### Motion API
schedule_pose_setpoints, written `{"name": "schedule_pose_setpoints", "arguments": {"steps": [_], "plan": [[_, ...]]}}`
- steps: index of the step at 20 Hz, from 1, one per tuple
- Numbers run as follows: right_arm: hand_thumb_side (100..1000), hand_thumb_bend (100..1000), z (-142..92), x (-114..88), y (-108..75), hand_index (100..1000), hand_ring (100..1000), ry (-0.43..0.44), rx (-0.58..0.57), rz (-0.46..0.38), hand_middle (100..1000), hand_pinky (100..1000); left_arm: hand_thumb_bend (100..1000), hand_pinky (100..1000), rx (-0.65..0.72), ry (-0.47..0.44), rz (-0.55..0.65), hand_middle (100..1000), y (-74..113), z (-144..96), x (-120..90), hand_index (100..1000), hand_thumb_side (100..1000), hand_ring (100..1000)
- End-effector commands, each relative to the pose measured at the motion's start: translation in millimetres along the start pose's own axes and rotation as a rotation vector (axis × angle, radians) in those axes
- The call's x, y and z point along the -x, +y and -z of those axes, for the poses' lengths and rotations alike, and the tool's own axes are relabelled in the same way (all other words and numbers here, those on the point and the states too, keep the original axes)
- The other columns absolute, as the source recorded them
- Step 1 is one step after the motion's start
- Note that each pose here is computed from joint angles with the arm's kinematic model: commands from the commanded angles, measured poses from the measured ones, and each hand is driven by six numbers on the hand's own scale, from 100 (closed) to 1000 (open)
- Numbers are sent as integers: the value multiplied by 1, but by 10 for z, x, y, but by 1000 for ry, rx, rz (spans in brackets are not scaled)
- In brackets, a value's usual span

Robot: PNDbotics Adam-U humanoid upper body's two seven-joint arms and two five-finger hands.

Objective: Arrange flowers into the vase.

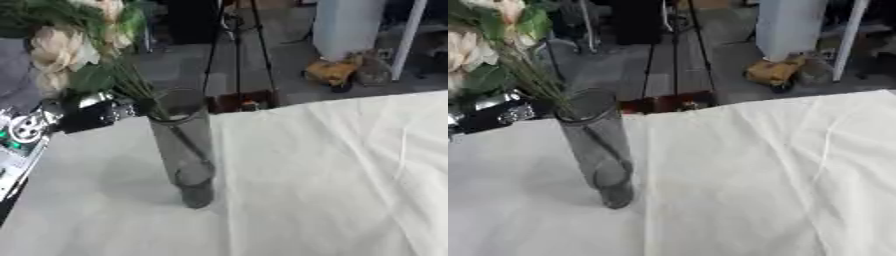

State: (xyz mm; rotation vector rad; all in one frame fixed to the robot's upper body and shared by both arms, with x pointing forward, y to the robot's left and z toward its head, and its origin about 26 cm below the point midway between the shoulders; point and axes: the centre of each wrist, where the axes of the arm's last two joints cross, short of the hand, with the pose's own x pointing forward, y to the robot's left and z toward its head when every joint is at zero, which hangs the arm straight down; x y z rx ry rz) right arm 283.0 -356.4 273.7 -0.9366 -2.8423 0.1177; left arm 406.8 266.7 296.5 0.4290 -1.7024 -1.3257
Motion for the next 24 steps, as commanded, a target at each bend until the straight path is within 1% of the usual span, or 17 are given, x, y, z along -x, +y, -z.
{"name": "schedule_pose_setpoints", "arguments": {"steps": [1, 8, 16, 24], "plan": [[1000, 100, 85, -39, -36, 897, 1000, -37, -1, -16, 819, 898, 623, 845, -49, 7, 28, 1000, 172, -123, -15, 1000, 1000, 968], [1000, 100, 93, -40, -40, 898, 1000, -41, 1, -18, 819, 898, 618, 849, -53, 23, 45, 1000, 154, -219, 41, 1000, 1000, 971], [1000, 100, 100, -40, -46, 897, 1000, -45, 6, -22, 819, 898, 610, 849, -58, 48, 42, 1000, 140, -365, 150, 1000, 1000, 971], [1000, 100, 104, -39, -53, 897, 1000, -49, 11, -26, 819, 897, 611, 850, -63, 101, 41, 1000, 151, -541, 272, 1000, 1000, 971]]}}
